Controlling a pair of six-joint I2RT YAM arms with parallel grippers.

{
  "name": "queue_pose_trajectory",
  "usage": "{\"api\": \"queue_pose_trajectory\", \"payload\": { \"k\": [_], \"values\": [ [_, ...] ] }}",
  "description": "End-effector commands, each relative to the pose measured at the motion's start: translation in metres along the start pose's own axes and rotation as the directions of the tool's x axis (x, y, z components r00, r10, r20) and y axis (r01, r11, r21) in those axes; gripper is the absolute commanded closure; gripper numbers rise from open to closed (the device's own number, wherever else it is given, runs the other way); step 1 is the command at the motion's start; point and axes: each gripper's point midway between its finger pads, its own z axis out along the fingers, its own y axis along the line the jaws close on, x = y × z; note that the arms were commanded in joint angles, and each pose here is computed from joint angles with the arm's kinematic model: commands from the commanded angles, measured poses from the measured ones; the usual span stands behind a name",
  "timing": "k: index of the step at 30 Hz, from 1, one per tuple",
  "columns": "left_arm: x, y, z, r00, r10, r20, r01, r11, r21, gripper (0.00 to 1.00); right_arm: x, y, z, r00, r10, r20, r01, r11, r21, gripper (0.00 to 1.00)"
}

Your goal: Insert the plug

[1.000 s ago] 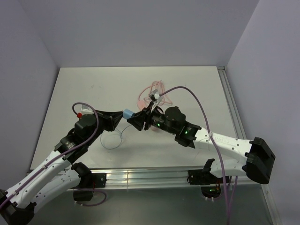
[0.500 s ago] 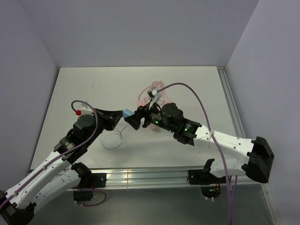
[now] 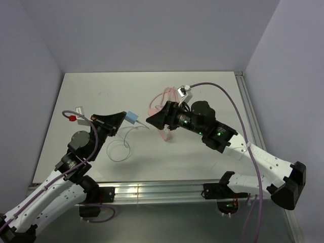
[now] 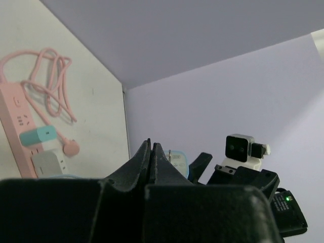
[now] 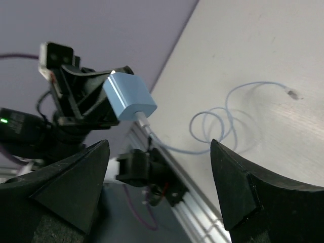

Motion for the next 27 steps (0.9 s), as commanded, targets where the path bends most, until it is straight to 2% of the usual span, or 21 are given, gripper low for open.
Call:
{"api": "queue_pose_trajectory", "payload": {
  "k": [1,3,9,11,19,22,27],
  "values": [
    [-0.026,-0.024,0.002,0.990,0.054,0.131,-0.066,0.994,0.092,1.00,-0.020,0.035,-0.017,0.976,0.216,0.010,-0.213,0.970,-0.117,0.13],
    [-0.029,-0.029,0.003,0.987,0.049,0.150,-0.065,0.992,0.106,1.00,-0.028,0.047,-0.017,0.964,0.264,0.021,-0.255,0.947,-0.193,0.13],
    [-0.032,-0.038,0.013,0.985,0.032,0.171,-0.053,0.992,0.118,1.00,-0.022,0.077,-0.006,0.898,0.422,-0.124,-0.439,0.838,-0.326,0.14],
    [-0.032,-0.037,0.013,0.985,0.010,0.175,-0.031,0.993,0.117,1.00,-0.028,0.083,-0.004,0.884,0.456,-0.106,-0.461,0.808,-0.368,0.15],
    [-0.041,-0.020,0.018,0.973,-0.004,0.229,0.006,1.000,-0.007,1.00,-0.030,0.067,0.015,0.788,0.616,0.007,-0.577,0.742,-0.342,0.23],
    [-0.044,-0.015,0.019,0.968,0.006,0.252,0.007,0.999,-0.053,1.00,-0.035,0.070,0.021,0.750,0.661,0.004,-0.612,0.696,-0.377,0.24],
    [-0.047,-0.015,0.016,0.961,-0.022,0.274,0.035,0.998,-0.043,0.99,-0.032,0.071,0.041,0.688,0.725,-0.013,-0.682,0.641,-0.353,0.26]
  ]
}}
